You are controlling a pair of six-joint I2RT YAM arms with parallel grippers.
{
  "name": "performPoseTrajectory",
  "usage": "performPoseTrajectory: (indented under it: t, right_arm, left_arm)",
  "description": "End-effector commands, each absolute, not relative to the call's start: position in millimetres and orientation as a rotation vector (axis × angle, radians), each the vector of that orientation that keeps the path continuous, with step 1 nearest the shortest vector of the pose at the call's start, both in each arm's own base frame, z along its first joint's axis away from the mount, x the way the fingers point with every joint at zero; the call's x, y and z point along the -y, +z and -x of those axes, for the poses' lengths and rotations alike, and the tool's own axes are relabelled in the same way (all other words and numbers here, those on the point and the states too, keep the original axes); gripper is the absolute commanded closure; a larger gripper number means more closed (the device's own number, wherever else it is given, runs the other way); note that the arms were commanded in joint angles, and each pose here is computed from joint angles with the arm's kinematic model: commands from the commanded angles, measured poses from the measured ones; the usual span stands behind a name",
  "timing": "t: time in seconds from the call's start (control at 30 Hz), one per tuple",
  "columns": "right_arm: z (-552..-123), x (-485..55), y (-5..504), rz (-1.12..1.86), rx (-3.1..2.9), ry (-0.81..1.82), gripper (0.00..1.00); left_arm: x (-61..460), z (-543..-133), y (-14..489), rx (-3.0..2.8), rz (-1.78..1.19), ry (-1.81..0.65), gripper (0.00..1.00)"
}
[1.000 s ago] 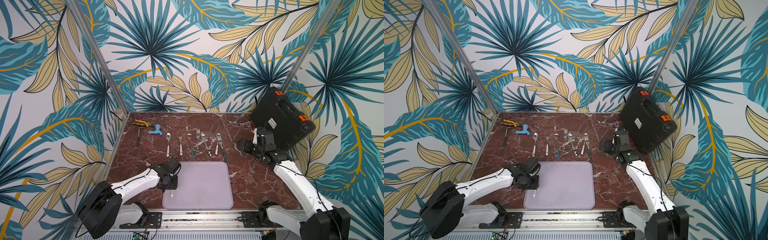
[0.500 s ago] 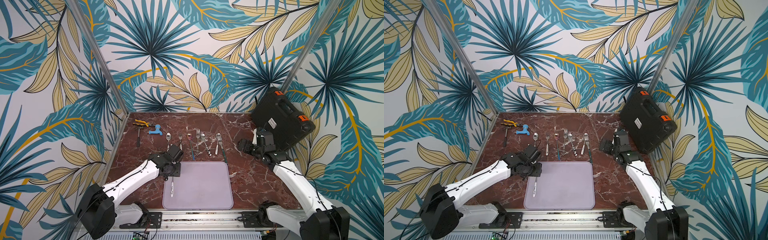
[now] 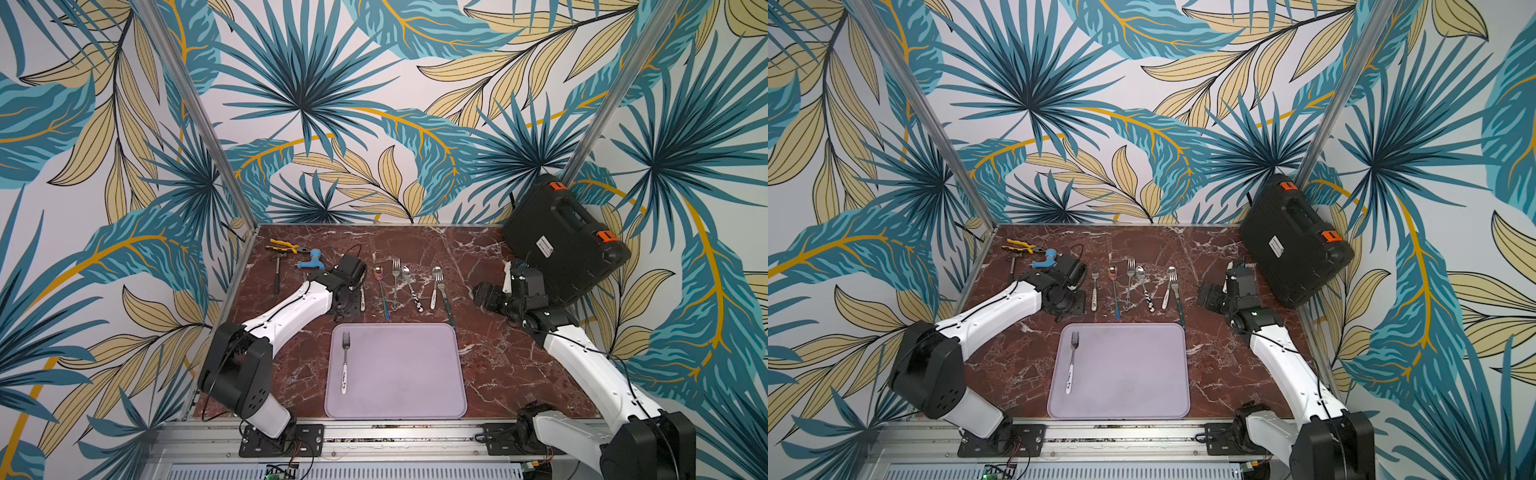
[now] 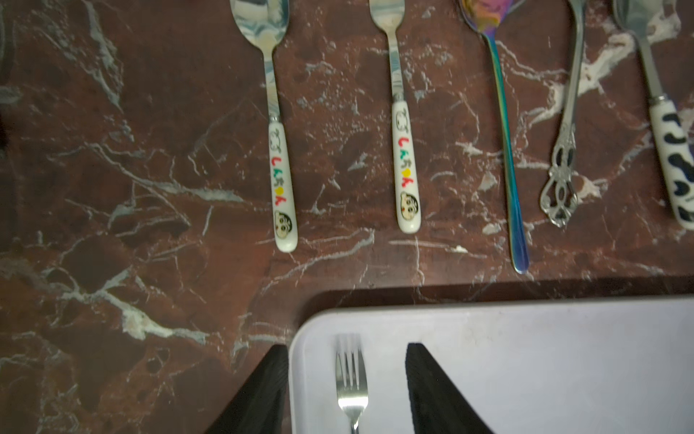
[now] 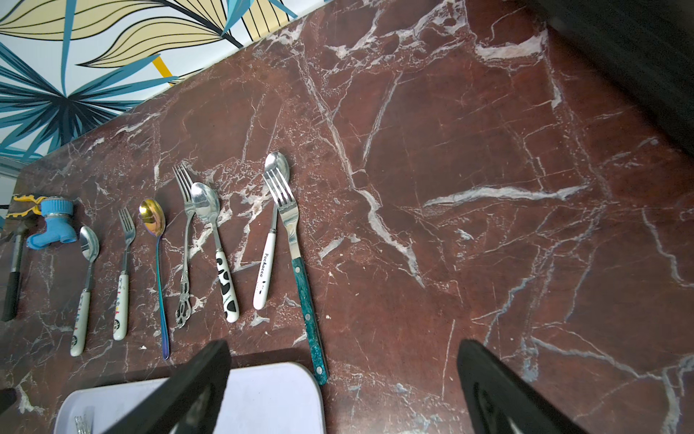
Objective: Set the spoon and fork side by side
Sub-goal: Pick up the spoon from the center of the board.
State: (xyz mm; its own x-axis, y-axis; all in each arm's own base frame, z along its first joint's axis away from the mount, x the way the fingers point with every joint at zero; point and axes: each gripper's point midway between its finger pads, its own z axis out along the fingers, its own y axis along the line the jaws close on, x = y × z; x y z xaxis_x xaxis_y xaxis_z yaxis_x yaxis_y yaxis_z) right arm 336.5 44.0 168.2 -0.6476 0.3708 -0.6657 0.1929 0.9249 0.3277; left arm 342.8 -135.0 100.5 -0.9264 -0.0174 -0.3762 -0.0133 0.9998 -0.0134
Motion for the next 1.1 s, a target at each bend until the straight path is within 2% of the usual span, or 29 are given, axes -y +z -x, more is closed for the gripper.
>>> performPoseTrajectory:
  t: [0.0, 0.23, 0.67, 1.07]
  right_arm:
    - [-335.2, -46.4, 167.7, -0.382, -2.281, 0.306, 0.0]
    - [-334.8, -47.6, 169.1, -0.383, -2.279, 0.317, 0.0]
    - [-334.6, -46.5, 169.9, -0.382, -2.279, 0.308, 0.0]
    - [-330.7, -45.1, 172.2, -0.394, -2.294, 0.299, 0.0]
  left_arm:
    - [131.0, -374.8, 101.2, -2.704, 0.002, -0.012, 0.45]
    - [113.6, -402.3, 63.7, -2.756, 0.078, -0.024, 0.47]
    - [102.4, -413.5, 32.9, -2.832, 0.119, -0.072, 0.53]
    - [106.2, -412.1, 13.6, -2.895, 0.103, -0.097, 0.7]
